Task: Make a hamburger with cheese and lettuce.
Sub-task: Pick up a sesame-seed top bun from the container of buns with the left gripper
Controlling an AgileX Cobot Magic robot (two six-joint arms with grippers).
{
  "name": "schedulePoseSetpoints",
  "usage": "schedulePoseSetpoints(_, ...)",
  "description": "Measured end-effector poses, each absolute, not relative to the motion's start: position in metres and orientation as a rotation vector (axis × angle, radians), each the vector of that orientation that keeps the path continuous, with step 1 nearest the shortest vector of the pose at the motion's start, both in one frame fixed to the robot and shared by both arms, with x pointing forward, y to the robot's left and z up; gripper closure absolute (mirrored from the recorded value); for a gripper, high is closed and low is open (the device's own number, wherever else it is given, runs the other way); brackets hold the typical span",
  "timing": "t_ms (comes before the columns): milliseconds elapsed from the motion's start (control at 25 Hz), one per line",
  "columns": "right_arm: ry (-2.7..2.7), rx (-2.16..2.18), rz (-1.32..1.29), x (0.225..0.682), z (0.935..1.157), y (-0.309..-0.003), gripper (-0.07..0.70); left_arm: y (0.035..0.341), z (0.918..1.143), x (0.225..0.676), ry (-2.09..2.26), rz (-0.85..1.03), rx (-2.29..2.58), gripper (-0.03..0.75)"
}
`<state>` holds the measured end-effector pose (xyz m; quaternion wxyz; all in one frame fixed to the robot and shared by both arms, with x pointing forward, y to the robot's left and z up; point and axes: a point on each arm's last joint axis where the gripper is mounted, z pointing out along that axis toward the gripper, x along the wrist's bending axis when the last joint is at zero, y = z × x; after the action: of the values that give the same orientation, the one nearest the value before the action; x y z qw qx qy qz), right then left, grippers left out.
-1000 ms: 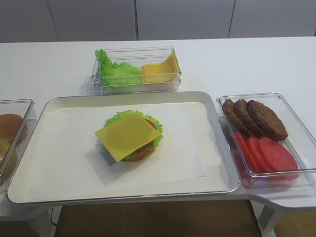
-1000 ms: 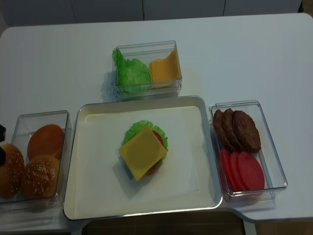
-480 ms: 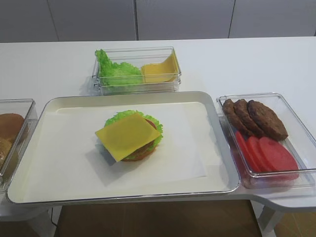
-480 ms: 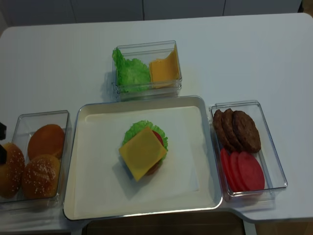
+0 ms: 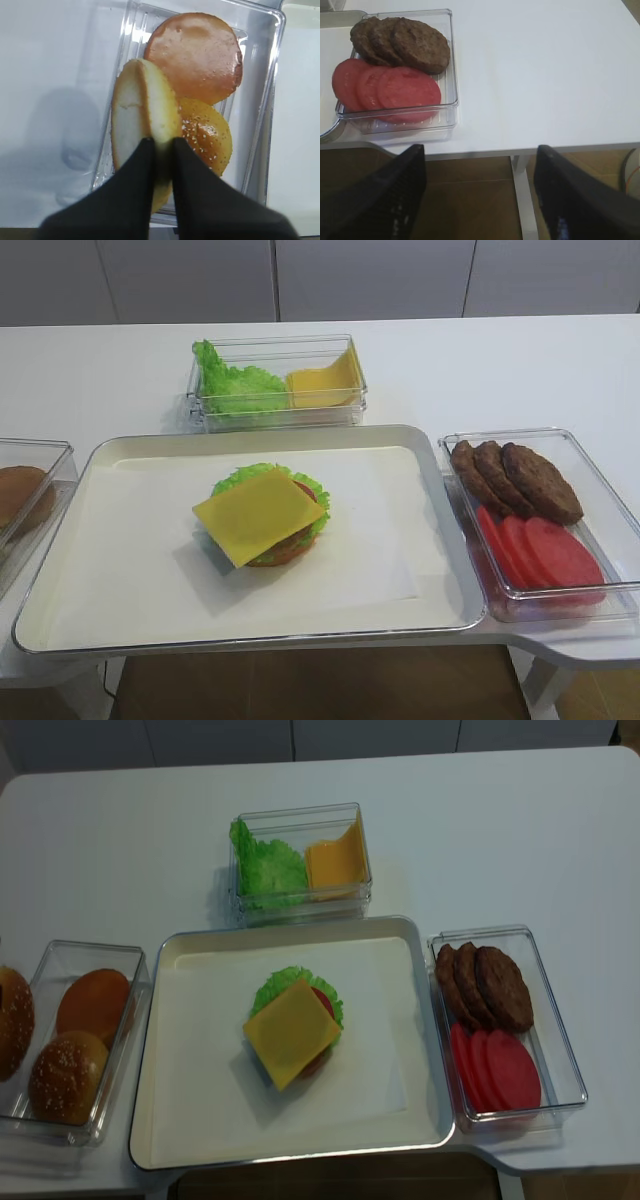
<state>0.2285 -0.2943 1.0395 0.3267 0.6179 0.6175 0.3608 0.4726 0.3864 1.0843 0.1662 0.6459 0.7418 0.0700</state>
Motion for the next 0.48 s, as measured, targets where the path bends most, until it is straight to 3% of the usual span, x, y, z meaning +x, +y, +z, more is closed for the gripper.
schedulePoseSetpoints(480, 1.618, 1.619, 0.945, 0.2285, 1.0395, -0.2943, 0.120, 0.3805, 1.0873, 0.4745, 2.082, 0.141, 1.785, 0.654)
